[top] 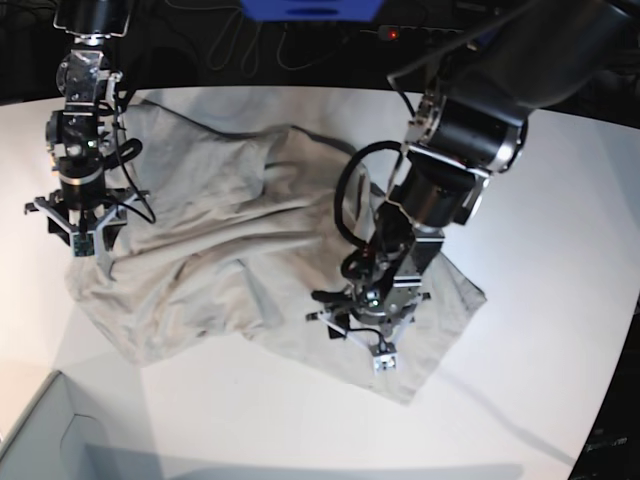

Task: Layout the t-shirt on the table in an organized manner, then fold the t-shirt properly
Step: 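Release and regrasp the shirt edge with the left gripper, pulling it outward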

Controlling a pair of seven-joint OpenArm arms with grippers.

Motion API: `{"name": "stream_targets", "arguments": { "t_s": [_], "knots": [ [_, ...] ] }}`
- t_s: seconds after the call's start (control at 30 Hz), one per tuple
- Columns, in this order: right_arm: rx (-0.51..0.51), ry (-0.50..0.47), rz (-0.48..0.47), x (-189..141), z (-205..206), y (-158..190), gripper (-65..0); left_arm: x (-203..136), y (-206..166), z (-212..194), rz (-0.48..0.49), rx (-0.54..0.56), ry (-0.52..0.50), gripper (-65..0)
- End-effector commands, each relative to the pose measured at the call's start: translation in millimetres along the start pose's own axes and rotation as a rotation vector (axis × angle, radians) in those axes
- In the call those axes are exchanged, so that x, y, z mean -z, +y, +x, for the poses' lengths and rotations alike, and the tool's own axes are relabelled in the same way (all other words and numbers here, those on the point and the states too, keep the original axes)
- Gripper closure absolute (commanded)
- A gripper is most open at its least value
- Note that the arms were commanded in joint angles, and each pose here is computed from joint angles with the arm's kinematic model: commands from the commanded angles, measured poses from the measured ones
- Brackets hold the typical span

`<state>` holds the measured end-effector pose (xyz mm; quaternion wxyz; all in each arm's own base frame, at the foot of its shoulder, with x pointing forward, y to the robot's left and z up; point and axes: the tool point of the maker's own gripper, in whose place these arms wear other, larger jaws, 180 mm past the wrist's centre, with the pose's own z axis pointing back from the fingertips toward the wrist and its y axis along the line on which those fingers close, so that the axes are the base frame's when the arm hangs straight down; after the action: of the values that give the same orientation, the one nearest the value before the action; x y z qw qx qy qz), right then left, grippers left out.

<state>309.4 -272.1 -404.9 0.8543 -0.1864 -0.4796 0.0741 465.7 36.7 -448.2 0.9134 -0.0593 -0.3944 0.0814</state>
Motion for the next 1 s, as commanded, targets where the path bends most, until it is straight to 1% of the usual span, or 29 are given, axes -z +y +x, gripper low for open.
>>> {"name": "stream_targets", "arguments": {
  "t_s": [0.0,0.13,0.17,0.2,0.23,0.27,0.3,0.33,0.4,0.43,0.5,0.57,0.63,0.73,0.8,0.87,0.97],
  "knots": [
    [-0.007,-0.052,-0.02,1.4,15.9,-9.7,-29.4,-1.3,-8.3,27.2,-0.015,0.005,-0.062,-33.2],
    [-0.005,-0.053,-0.021,2.4,16.9,-9.9,-29.4,-0.6,-1.8,18.9,-0.004,0.006,-0.046,-32.7],
    [-0.004,-0.053,-0.022,2.7,16.8,-10.4,-29.4,-0.3,3.4,12.6,0.003,0.007,-0.038,-31.5],
    [-0.004,-0.053,-0.022,2.7,16.8,-10.4,-29.4,-0.3,8.2,11.4,0.01,0.008,-0.039,-28.8],
    [-0.004,-0.053,-0.022,2.7,16.8,-10.4,-29.4,-0.2,11.2,9.8,0.013,0.001,-0.037,-24.1],
    [-0.003,-0.051,-0.022,3.2,16.4,-10.2,-29.4,-0.2,11.6,10.2,0.014,-0.003,-0.038,-17.9],
    [-0.003,-0.05,-0.021,3.3,15.8,-10.0,-29.4,-0.1,12.7,10.4,0.015,-0.006,-0.038,-10.1],
    [-0.003,-0.044,-0.019,3.7,13.6,-9.3,-29.4,-0.1,13.8,11.4,0.02,-0.009,-0.039,-0.7],
    [-0.002,-0.036,-0.015,4.6,10.5,-7.6,-29.4,-0.1,13.8,12.1,0.021,-0.011,-0.039,0.0],
    [-0.001,-0.033,-0.014,4.8,9.3,-7.2,-29.4,-0.2,13.5,12.6,0.02,-0.011,-0.04,-1.9],
    [0.0,-0.024,-0.012,5.3,5.7,-6.7,-29.4,-0.6,13.5,15.5,0.019,-0.013,-0.047,0.0],
    [0.002,-0.008,-0.007,6.2,-0.8,-4.5,-29.4,-5.6,4.6,32.0,-0.007,-0.026,-0.092,-0.1],
    [0.003,0.004,0.0,7.4,-6.5,-2.3,-29.4,-16.3,10.0,41.7,-0.028,-0.086,-0.149,0.0],
    [0.01,0.021,0.009,13.4,-11.2,1.1,-29.4,-49.7,16.6,64.3,-0.09,-0.192,-0.263,0.0],
    [0.019,0.038,0.011,18.6,-15.7,2.0,-29.4,-73.5,24.1,78.8,-0.119,-0.229,-0.323,0.0],
    [0.026,0.055,0.018,22.6,-20.9,4.8,-29.4,-98.1,42.5,89.4,-0.124,-0.271,-0.38,0.0],
    [0.024,0.068,0.017,27.1,-23.8,2.2,-29.4,-136.2,94.2,87.4,-0.074,-0.362,-0.446,0.0]
  ]
}}
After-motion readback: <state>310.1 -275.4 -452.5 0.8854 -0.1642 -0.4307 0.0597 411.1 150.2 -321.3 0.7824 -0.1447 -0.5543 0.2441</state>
